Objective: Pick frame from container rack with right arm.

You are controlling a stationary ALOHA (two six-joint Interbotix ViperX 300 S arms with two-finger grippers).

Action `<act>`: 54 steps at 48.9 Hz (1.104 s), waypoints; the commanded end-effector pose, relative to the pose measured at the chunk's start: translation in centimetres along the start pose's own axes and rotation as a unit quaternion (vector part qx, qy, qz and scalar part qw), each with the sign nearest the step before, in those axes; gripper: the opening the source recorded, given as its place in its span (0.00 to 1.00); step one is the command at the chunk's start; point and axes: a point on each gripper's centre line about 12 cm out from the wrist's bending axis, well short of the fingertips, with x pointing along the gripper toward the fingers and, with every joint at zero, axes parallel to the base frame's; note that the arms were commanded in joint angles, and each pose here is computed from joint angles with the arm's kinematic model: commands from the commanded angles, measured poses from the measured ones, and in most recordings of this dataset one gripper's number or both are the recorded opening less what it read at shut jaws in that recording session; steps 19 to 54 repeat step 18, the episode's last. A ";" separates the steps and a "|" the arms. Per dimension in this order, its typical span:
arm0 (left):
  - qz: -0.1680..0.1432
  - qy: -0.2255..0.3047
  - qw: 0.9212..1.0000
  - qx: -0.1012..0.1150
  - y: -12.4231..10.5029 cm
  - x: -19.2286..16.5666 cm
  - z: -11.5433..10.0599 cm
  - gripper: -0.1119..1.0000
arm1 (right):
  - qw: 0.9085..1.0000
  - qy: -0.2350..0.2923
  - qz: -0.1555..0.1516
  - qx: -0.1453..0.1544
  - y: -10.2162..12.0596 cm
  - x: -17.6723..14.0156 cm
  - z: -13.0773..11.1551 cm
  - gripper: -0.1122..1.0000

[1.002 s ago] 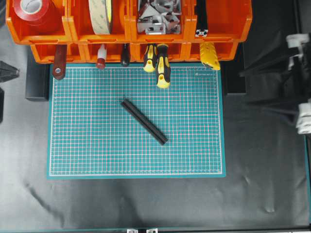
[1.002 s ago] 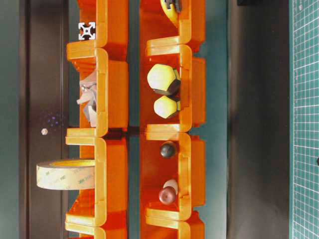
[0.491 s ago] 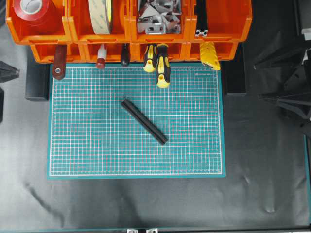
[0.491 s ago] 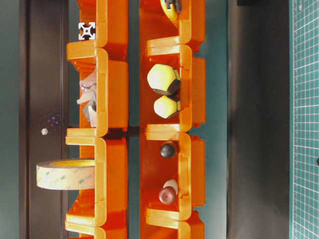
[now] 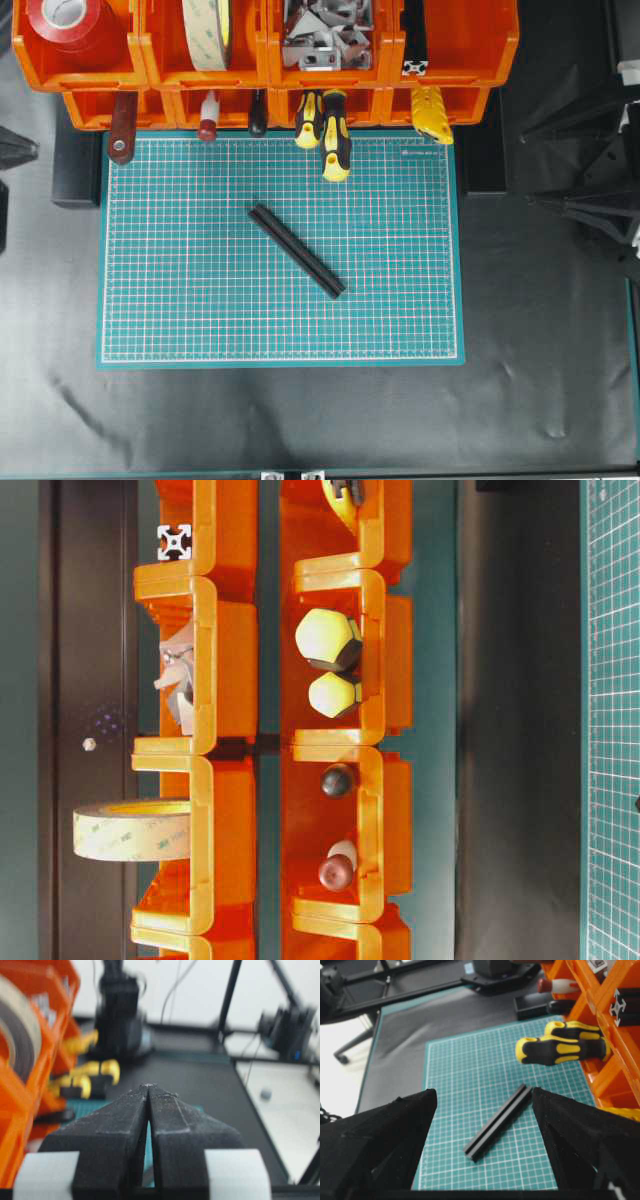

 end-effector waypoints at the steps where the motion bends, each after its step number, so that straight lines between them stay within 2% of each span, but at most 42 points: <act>1: -0.004 -0.023 1.000 0.003 -0.1 0.3 0.7 0.10 | 1.000 -0.005 -0.004 -0.001 0.0 0.0 0.4 0.79; 13: -0.006 -0.001 1.000 0.000 -0.2 0.7 -0.3 0.10 | 1.000 -0.004 -0.028 0.003 -0.8 0.0 0.5 0.78; 54: -0.005 0.006 1.000 -0.002 -0.1 1.1 -0.7 0.10 | 1.000 -0.010 -0.028 0.005 -0.9 0.0 0.7 0.78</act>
